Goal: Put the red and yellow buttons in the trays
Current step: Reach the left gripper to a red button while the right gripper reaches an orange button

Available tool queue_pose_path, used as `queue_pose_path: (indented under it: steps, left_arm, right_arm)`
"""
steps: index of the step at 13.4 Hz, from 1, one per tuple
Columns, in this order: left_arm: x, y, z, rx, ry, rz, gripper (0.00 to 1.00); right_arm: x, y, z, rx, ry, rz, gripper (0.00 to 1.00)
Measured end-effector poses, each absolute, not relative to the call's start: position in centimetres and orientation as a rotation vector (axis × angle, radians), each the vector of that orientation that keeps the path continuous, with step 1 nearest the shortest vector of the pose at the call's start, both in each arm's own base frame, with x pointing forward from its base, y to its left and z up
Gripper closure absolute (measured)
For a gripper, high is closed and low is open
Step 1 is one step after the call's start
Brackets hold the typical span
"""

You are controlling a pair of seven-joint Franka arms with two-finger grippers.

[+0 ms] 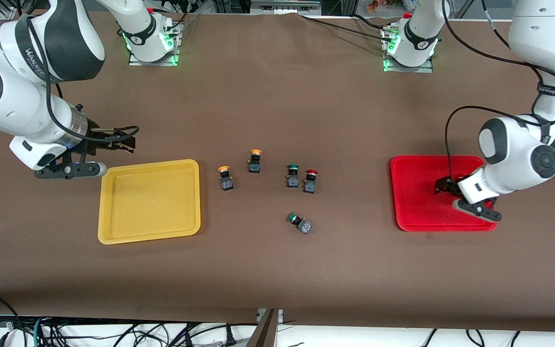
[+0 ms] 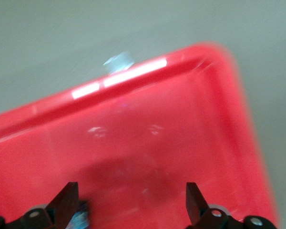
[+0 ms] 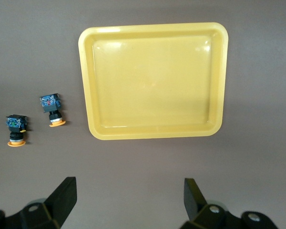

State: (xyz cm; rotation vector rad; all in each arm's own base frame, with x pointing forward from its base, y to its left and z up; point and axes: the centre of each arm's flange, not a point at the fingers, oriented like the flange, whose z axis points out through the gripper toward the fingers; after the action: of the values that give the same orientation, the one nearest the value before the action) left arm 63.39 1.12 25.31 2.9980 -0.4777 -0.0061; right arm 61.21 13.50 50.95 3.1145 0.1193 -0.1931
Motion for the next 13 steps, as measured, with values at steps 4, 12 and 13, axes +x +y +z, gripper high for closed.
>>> queue_pose_path:
  steps: [4, 12, 13]
  left_arm:
    - [63.9, -11.9, 26.4, 3.000, -0.415, 0.003, 0.00]
    - [61.8, -28.6, 21.5, 3.022, -0.209, -0.079, 0.00]
    - [61.5, -29.8, 21.4, 3.024, -0.171, -0.080, 0.00]
  right_arm:
    - [61.0, 16.1, 50.3, 3.110, 0.191, -0.204, 0.00]
    - [63.1, 25.8, 38.0, 3.146, 0.210, -0.186, 0.00]
    - [63.3, 27.2, 35.9, 3.156, 0.189, -0.177, 0.00]
